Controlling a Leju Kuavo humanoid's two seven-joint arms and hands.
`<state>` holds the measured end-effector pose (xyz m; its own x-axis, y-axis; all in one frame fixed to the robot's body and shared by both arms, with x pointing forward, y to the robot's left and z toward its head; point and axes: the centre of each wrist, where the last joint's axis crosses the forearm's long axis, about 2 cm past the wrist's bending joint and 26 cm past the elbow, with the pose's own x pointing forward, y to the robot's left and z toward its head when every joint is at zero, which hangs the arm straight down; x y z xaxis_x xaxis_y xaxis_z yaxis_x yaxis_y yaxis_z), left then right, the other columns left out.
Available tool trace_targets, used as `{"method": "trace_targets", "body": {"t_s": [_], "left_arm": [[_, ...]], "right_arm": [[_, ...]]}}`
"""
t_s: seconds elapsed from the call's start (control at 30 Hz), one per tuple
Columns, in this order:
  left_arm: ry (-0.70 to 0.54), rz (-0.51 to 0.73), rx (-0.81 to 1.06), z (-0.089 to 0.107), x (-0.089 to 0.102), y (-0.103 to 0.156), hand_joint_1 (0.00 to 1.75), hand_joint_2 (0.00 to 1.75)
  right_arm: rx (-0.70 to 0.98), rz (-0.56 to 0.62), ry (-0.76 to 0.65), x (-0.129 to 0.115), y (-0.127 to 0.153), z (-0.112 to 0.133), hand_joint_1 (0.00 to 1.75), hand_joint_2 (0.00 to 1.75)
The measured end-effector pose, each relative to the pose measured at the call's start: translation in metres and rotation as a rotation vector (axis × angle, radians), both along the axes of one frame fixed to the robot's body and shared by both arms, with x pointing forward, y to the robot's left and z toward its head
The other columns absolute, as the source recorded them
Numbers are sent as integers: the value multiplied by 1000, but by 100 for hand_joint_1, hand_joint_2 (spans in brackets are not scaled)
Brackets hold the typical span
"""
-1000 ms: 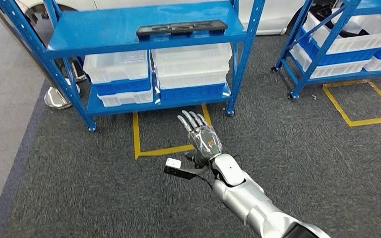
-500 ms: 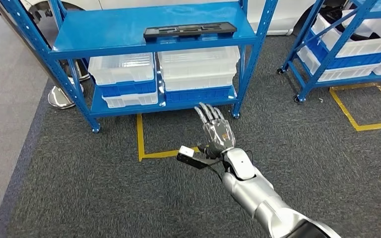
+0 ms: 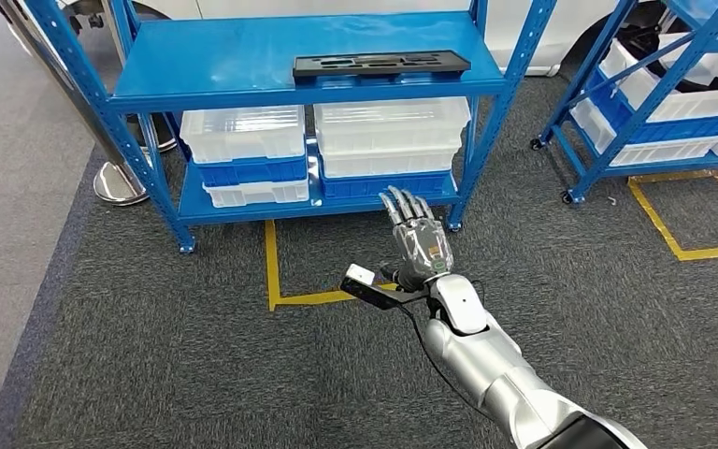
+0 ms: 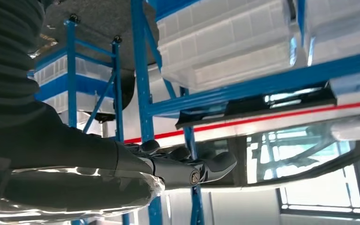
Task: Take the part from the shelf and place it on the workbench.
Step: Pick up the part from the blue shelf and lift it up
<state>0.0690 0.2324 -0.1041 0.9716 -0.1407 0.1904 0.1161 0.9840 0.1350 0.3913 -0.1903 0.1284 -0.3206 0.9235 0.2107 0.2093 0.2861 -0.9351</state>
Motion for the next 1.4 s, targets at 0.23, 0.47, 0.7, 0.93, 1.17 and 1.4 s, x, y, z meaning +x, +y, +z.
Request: {"method": "trace_targets", "body": {"t_s": [0.23, 0.47, 0.7, 0.93, 1.17, 1.4], "left_arm": [[1, -1, -2, 0, -2, 0, 0, 0], [-2, -6, -2, 0, 0, -2, 0, 0], [1, -15, 3, 0, -2, -1, 0, 0], [-2, -18, 6, 0, 0, -1, 0, 0], [0, -16, 7, 0, 0, 0, 0, 0], [0, -15, 6, 0, 1, -1, 0, 0]], "right_arm": [[30, -25, 11, 1, -16, -2, 0, 175], [61, -16, 19, -2, -17, -6, 0, 175], [42, -21, 34, -7, -16, -11, 0, 175], [6, -34, 43, -7, -16, -12, 0, 175], [-8, -57, 76, -8, -16, -15, 0, 175], [-12, -62, 77, -6, -17, -14, 0, 175]]}}
